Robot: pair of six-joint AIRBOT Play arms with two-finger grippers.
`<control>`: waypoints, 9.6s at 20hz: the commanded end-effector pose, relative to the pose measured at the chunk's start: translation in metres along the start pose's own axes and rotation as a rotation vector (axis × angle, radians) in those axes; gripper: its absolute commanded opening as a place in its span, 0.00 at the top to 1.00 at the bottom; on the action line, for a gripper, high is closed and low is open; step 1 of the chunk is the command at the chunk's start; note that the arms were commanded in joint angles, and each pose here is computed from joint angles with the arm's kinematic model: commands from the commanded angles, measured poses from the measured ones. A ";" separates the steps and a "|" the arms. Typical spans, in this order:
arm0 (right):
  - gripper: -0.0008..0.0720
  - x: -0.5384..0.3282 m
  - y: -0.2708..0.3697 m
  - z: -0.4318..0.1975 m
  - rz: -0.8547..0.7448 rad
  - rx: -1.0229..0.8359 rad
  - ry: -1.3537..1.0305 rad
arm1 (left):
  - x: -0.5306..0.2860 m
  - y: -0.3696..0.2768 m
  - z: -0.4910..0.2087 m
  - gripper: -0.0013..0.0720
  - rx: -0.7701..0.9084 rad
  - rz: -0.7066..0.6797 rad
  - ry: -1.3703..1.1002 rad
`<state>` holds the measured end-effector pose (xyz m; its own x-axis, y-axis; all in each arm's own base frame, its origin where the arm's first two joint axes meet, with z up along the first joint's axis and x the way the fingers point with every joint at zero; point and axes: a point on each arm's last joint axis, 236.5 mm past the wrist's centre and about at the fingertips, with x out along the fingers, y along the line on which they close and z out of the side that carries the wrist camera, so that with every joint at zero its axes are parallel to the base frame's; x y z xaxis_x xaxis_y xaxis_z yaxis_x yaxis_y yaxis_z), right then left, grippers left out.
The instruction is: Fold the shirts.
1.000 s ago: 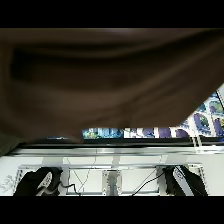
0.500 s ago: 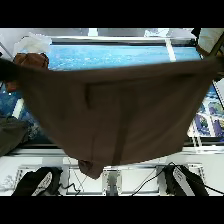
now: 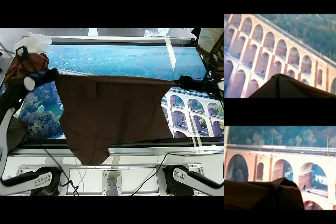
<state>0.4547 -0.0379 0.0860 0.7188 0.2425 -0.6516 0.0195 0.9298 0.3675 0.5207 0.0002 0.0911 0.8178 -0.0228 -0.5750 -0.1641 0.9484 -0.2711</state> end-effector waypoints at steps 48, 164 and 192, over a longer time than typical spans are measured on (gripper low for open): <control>0.81 0.113 -0.043 -0.157 -0.118 0.006 0.541 | 0.003 -0.008 -0.219 0.95 -0.031 -0.124 0.760; 0.95 0.005 0.002 -0.061 -0.026 0.070 0.100 | -0.076 -0.069 -0.138 0.97 -0.091 -0.195 0.299; 0.37 0.058 -0.045 -0.066 -0.056 0.072 0.295 | 0.001 -0.109 -0.065 0.28 -0.150 -0.255 0.178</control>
<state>0.4573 -0.0331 -0.0440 0.4738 0.2808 -0.8346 0.1292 0.9154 0.3813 0.4935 -0.1147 0.0275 0.6946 -0.2823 -0.6617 -0.0850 0.8811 -0.4651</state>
